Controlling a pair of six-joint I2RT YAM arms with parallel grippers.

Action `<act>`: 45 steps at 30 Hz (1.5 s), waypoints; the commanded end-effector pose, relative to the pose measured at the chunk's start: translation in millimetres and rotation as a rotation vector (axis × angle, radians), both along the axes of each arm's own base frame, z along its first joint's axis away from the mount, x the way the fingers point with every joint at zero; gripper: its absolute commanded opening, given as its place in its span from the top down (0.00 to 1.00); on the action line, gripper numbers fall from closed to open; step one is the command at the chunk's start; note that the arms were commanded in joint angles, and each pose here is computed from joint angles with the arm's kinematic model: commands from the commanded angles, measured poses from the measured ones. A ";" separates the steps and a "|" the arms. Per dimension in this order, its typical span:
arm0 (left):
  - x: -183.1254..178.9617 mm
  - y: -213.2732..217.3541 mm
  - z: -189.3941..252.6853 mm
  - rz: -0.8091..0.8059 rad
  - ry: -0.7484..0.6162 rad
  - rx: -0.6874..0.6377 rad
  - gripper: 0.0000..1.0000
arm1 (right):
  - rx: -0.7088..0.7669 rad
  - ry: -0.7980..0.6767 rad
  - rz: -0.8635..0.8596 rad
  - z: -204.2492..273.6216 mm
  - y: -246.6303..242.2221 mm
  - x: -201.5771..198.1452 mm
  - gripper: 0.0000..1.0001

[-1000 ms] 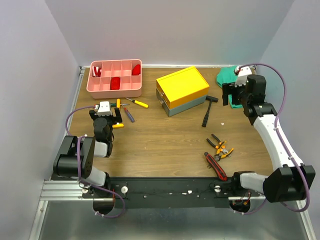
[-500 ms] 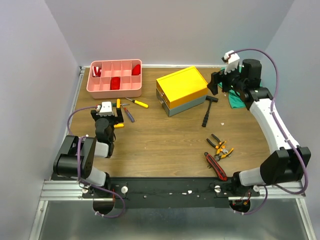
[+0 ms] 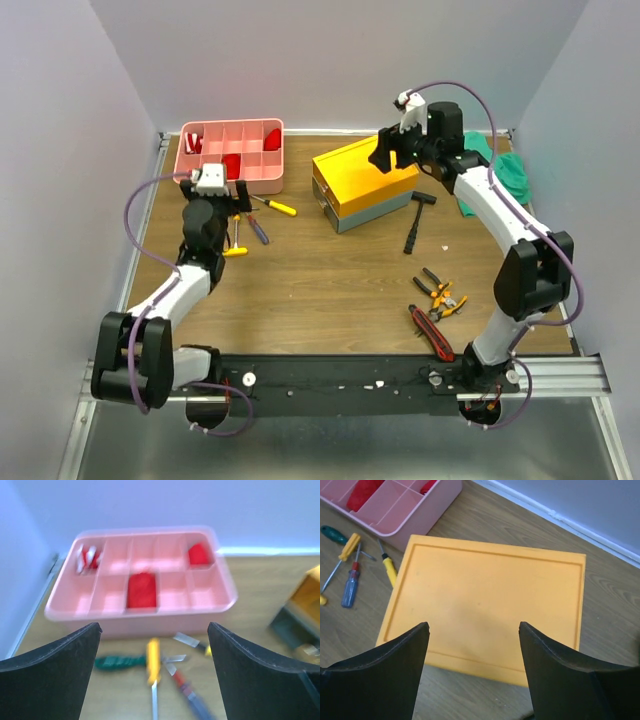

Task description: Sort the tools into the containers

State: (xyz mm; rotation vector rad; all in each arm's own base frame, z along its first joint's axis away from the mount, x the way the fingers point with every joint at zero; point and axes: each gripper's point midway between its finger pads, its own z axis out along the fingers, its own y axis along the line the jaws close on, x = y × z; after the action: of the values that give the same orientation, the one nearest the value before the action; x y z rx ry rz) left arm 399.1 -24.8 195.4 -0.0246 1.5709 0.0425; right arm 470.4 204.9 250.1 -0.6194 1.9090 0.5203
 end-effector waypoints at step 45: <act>70.1 -238.8 -61.3 -0.402 0.804 -0.425 0.15 | -0.330 0.172 -0.252 -127.0 -109.7 -22.1 0.33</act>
State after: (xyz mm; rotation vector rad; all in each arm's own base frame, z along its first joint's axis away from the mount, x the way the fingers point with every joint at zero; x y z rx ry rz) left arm 459.2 -255.8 138.8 -0.0298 2.3433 -0.7116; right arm 479.7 107.3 172.5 -0.5029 2.0381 0.1149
